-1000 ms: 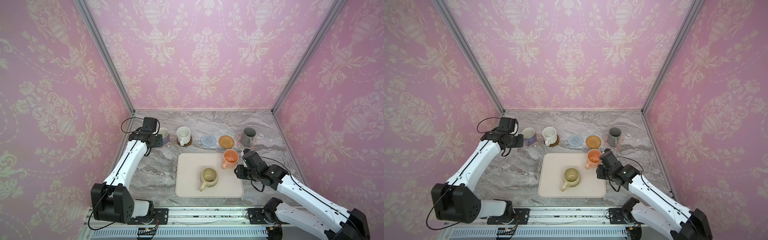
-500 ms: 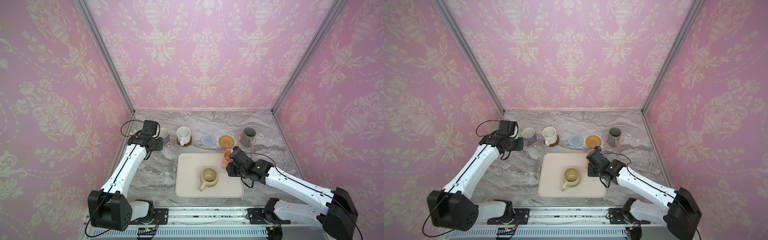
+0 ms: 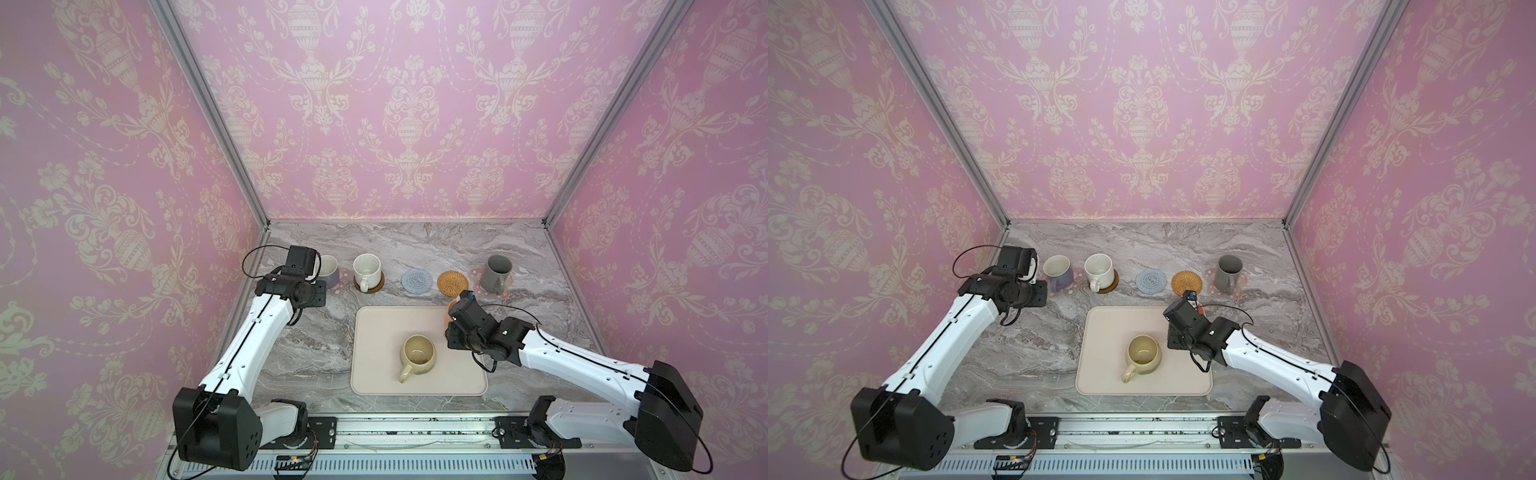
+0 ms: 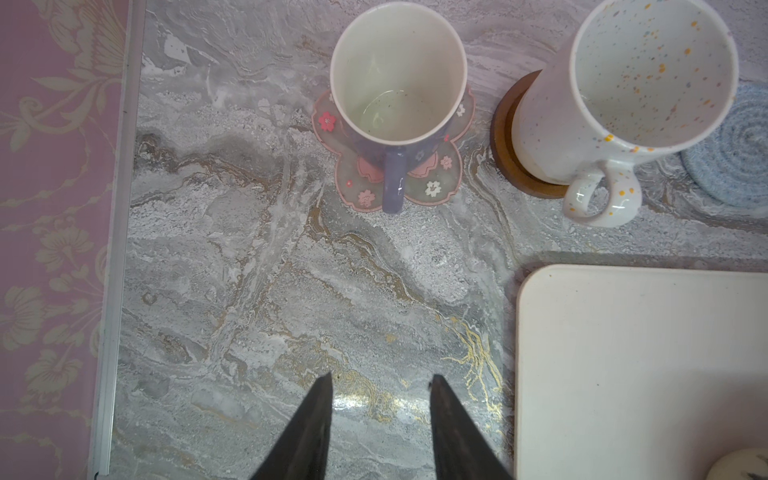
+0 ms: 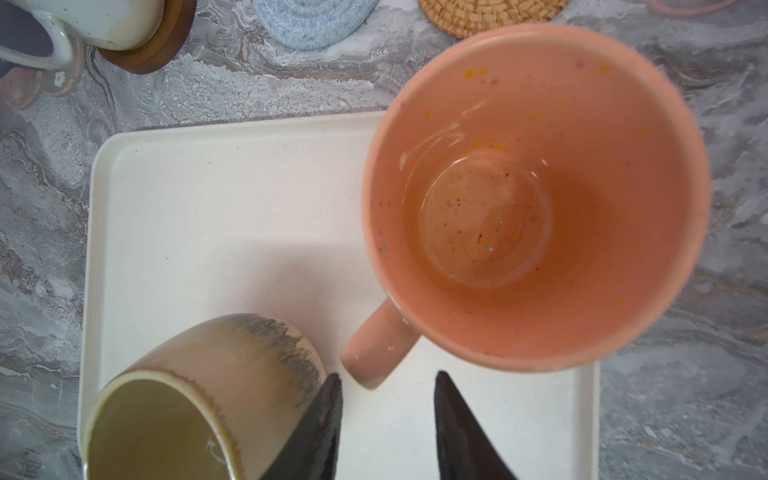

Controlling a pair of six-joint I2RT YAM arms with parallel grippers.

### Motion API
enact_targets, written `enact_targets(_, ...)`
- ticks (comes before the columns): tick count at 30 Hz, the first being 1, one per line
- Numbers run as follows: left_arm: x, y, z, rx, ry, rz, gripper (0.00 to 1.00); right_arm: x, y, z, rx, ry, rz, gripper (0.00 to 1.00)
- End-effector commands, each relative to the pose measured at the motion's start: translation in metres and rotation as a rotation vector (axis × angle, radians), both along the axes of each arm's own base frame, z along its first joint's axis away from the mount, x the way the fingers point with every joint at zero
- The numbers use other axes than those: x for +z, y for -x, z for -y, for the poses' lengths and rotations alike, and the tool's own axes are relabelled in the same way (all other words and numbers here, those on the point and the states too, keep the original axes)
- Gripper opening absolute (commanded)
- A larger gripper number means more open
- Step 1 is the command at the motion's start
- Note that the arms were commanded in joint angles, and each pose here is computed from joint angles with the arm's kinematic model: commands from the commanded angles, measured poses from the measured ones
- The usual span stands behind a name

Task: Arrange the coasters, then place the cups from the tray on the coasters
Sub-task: 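Move the right gripper over the peach speckled mug on the tray, then lower the right gripper onto the peach mug's rim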

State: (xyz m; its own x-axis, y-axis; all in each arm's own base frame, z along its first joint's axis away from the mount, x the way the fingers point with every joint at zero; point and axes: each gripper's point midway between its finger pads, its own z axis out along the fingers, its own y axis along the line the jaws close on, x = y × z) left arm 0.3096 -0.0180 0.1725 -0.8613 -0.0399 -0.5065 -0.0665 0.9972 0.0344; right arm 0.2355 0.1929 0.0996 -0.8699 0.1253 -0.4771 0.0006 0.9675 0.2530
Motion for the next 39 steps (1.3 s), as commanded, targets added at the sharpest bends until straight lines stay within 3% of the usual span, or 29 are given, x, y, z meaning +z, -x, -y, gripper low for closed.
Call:
enact_targets(1,-0.005,0.010,0.003,0.000,0.009,-0.028,0.42,0.010,-0.009,-0.008,-0.024,-0.015,0.028,0.39)
enact_targets(39,-0.008,0.012,0.005,-0.017,0.017,-0.033,0.43,-0.002,0.005,0.030,-0.093,0.135,0.003,0.39)
